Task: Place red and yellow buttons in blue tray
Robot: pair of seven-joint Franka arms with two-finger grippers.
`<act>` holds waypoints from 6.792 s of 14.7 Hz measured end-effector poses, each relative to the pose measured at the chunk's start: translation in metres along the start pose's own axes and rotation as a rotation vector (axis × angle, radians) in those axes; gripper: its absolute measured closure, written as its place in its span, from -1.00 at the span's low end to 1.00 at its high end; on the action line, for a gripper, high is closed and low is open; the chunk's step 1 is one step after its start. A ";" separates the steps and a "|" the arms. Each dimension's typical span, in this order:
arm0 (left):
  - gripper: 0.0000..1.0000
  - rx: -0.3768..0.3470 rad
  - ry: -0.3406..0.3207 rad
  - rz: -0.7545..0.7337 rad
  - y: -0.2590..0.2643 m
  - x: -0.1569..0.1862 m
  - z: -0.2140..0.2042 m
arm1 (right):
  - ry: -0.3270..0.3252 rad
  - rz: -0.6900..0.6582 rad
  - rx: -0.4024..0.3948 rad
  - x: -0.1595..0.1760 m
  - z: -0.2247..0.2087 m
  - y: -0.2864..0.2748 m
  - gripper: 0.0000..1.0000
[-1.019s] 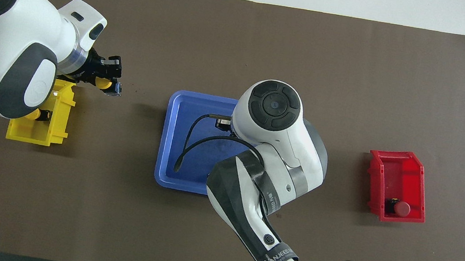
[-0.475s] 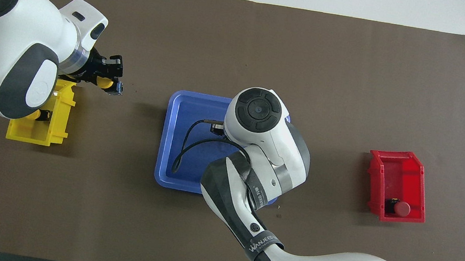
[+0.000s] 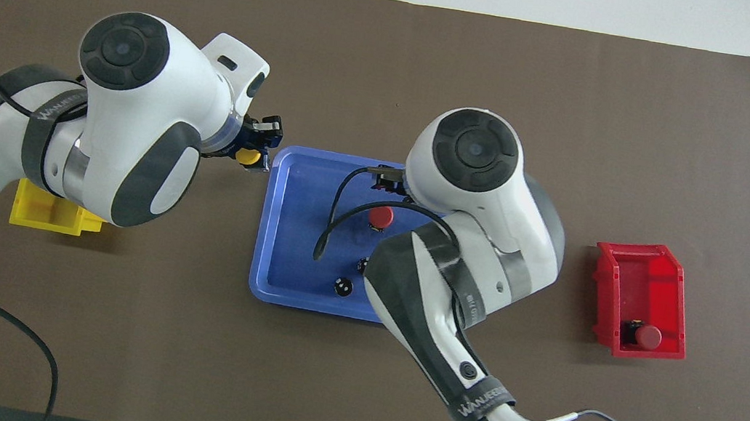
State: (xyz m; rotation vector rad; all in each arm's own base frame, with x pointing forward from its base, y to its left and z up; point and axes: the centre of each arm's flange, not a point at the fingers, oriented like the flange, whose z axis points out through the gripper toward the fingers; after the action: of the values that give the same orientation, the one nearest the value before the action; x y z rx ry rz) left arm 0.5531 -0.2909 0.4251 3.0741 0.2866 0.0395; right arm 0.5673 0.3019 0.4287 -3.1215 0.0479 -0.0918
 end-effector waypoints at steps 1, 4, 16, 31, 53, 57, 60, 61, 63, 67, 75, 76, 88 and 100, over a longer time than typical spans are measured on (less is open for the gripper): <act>0.15 -0.001 -0.002 0.006 0.016 -0.011 0.004 | -0.013 -0.011 -0.011 0.007 -0.021 0.036 -1.00; 0.15 0.000 -0.013 0.010 0.048 -0.037 0.018 | -0.040 -0.001 -0.029 -0.002 -0.052 0.137 -1.00; 0.15 0.013 -0.042 0.003 0.095 -0.074 0.073 | -0.189 -0.158 -0.010 -0.088 0.008 0.347 -0.77; -0.70 0.087 -0.030 -0.020 -0.045 0.041 -0.039 | -0.178 -0.153 -0.010 -0.124 0.063 0.353 -0.38; -1.00 0.042 -0.073 0.310 -0.291 0.033 -0.210 | -0.191 -0.168 -0.006 -0.137 0.068 0.352 -0.22; -1.00 0.038 -0.034 0.316 -0.304 0.037 -0.131 | -0.194 -0.169 -0.006 -0.138 0.069 0.352 -0.06; -1.00 0.037 -0.006 0.306 -0.314 0.033 -0.066 | -0.194 -0.169 -0.006 -0.138 0.069 0.352 0.13; -1.00 0.037 -0.006 0.299 -0.318 0.032 -0.056 | -0.194 -0.169 -0.006 -0.138 0.069 0.352 0.16; -1.00 0.037 -0.007 0.282 -0.329 0.032 -0.051 | -0.193 -0.169 -0.006 -0.136 0.066 0.352 0.16; -0.99 0.038 0.000 0.272 -0.344 0.035 -0.015 | -0.236 -0.170 -0.001 -0.106 0.016 0.352 0.16; -0.37 0.034 -0.018 0.276 -0.315 0.038 0.017 | -0.230 -0.083 0.028 -0.015 -0.107 0.224 0.16; -0.37 0.034 -0.018 0.275 -0.312 0.037 0.017 | -0.213 -0.048 0.041 -0.011 -0.111 0.188 0.16; -0.37 0.035 -0.037 0.227 -0.321 0.030 0.032 | -0.098 0.064 0.083 -0.013 -0.011 0.026 0.16; -0.31 0.036 -0.040 0.172 -0.331 0.031 0.046 | -0.100 0.048 0.077 -0.014 0.048 0.023 0.16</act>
State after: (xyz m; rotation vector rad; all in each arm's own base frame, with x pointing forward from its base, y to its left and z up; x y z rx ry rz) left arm 0.5236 0.0368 0.3609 3.1218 0.0203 -0.0208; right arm 0.5559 0.2803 0.3791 -3.0405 0.1143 0.0613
